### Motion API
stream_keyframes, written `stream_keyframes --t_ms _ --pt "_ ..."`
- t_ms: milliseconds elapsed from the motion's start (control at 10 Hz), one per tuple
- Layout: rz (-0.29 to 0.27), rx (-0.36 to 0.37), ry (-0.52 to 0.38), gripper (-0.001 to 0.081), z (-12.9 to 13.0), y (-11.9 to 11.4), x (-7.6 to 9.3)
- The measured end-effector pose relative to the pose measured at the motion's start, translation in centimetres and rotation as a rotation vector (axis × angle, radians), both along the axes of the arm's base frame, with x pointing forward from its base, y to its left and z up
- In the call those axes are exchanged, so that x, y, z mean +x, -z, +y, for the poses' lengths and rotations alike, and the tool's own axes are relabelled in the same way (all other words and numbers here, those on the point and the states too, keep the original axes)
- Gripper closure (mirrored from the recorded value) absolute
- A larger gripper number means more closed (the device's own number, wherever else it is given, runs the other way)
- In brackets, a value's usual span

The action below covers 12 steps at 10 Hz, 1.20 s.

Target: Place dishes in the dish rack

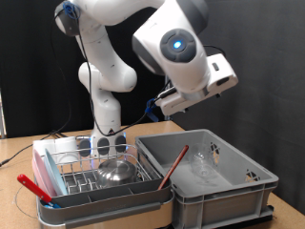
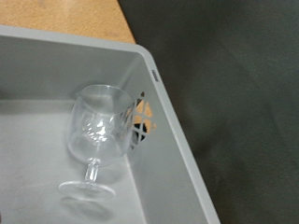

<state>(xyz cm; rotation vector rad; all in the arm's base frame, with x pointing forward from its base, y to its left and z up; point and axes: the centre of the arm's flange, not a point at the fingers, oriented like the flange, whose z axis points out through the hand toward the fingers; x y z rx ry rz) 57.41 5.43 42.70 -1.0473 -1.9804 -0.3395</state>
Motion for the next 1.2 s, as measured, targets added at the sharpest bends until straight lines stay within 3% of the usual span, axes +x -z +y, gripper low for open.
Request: stream_keyframes --t_ms 300,500,700,900,1100,1200 --pt "-0.1 -0.18 -0.059 -0.0003 1.9 -0.8 -0.4" --pt "-0.098 -0.193 -0.048 -0.0003 1.9 -0.6 -0.3" --pt "-0.077 -0.129 0.161 -0.0003 3.5 -0.5 -0.1" --pt "-0.077 -0.113 0.368 -0.0003 6.3 -1.0 -1.2" --pt "-0.11 -0.236 0.497 -0.0003 8.3 -1.6 -3.3" --pt "-0.186 -0.367 0.548 -0.0003 8.0 -2.1 -4.9"
